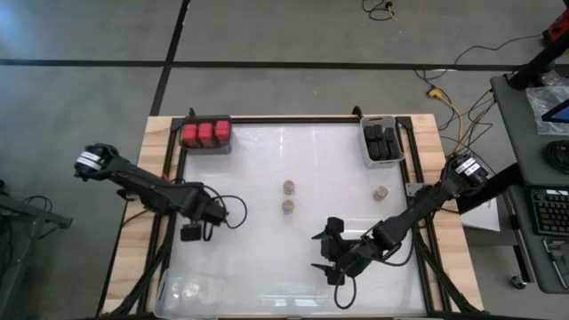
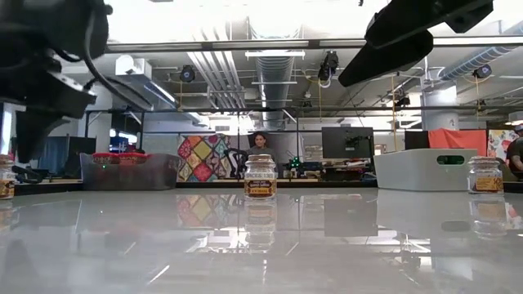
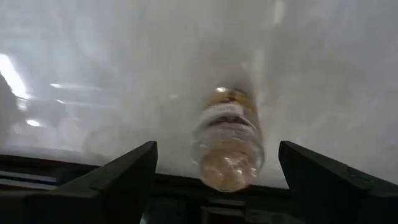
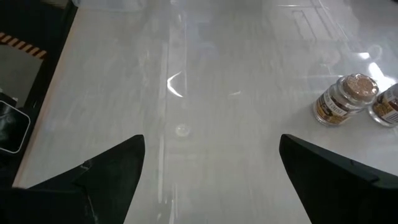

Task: Sort spices by type
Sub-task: Put the brown seasoning bottle into the transparent bin

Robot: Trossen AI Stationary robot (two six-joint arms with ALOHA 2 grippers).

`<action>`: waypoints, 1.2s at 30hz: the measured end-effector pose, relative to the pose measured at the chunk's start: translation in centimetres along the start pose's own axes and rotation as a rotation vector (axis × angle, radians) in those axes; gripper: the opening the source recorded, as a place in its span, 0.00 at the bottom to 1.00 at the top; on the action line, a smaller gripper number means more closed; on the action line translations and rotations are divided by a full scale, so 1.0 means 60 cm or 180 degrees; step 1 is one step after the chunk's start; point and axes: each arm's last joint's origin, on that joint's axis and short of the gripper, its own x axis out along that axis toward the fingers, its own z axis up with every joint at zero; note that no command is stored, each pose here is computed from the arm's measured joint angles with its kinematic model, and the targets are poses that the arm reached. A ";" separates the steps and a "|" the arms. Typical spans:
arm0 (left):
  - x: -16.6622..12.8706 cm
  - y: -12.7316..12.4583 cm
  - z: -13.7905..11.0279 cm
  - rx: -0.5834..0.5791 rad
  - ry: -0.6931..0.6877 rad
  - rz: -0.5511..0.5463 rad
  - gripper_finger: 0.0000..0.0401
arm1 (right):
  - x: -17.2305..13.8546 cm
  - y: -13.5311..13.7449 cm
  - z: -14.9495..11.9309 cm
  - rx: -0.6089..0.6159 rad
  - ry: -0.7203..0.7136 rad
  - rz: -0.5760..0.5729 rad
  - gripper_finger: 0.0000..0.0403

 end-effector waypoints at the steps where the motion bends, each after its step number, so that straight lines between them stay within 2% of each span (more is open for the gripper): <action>1: 0.003 0.000 0.002 -0.0003 0.0059 -0.0062 0.79 | 0.000 0.000 0.000 0.0000 0.0000 0.0000 0.90; 3: 0.010 -0.001 0.005 -0.0027 0.0162 -0.0176 0.79 | 0.000 0.000 0.000 -0.0001 0.0001 -0.0001 0.90; 8: 0.023 -0.003 0.011 -0.0084 0.0237 -0.0181 0.74 | 0.000 0.000 0.000 -0.0006 0.0001 -0.0002 0.90; 16: 0.026 0.002 0.016 -0.0458 0.0263 -0.0245 0.64 | 0.000 0.000 0.000 0.0001 0.0002 -0.0002 0.90; 30: 0.033 0.006 0.015 -0.0614 0.0228 -0.0280 0.57 | 0.000 0.000 -0.001 0.0087 0.0003 -0.0002 0.90; 36: 0.032 0.005 0.016 -0.0547 0.0223 -0.0296 0.44 | 0.000 0.000 -0.001 0.0086 0.0003 -0.0002 0.90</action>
